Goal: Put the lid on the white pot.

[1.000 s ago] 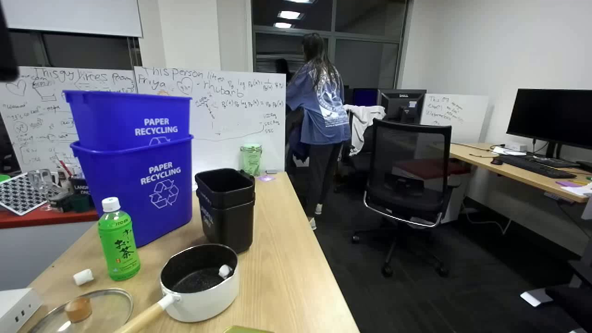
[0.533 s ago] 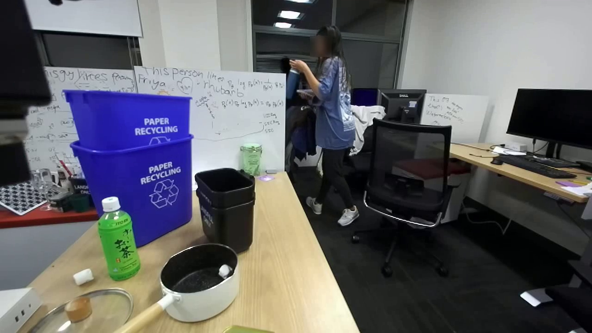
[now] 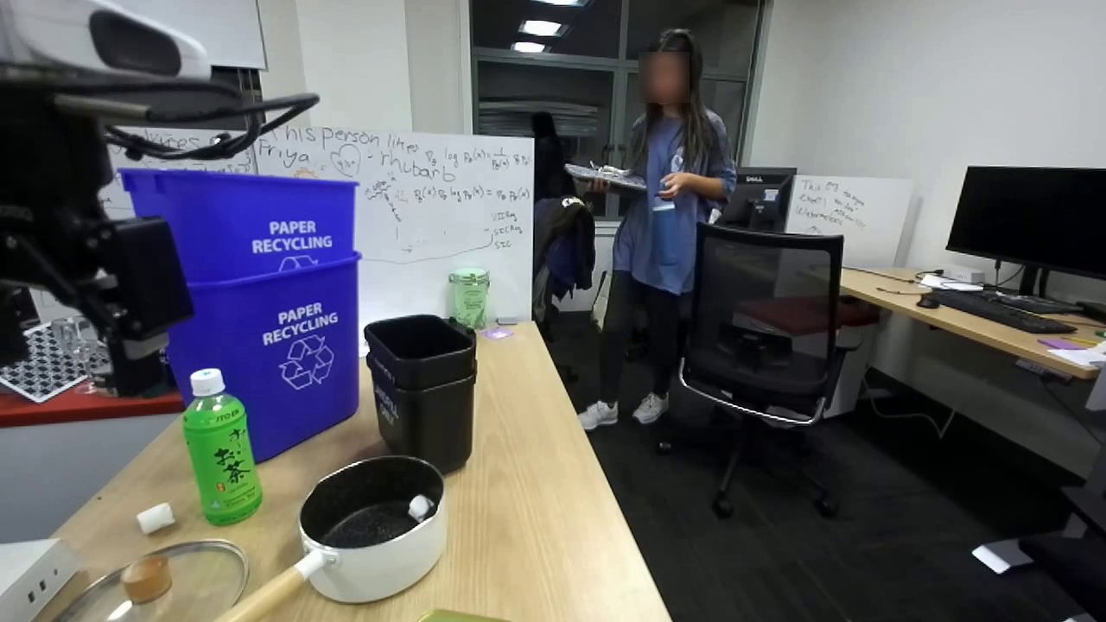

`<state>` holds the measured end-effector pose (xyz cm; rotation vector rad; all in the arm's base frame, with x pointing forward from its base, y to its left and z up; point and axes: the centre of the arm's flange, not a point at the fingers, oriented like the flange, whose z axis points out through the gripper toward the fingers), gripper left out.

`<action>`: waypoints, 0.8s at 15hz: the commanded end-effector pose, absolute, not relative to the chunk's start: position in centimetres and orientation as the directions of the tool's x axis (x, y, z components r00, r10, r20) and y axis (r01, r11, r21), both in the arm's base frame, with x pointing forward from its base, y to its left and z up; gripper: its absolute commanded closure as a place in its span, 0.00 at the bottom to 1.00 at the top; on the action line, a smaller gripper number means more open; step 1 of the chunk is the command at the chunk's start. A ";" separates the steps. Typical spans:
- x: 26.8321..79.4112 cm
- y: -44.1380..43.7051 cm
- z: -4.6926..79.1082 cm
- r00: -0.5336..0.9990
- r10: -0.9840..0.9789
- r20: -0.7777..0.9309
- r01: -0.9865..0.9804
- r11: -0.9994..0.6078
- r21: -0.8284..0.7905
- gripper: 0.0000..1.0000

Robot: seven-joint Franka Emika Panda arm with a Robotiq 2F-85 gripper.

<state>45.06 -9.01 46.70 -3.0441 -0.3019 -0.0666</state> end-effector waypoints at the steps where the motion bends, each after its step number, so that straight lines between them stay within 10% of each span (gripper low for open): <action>1: 46.3 -5.7 45.1 0.956 0.279 0.093 0.289 -0.950 -0.121 0.00; 12: 46.8 -3.7 44.2 0.953 0.295 0.074 0.302 -0.945 -0.125 0.00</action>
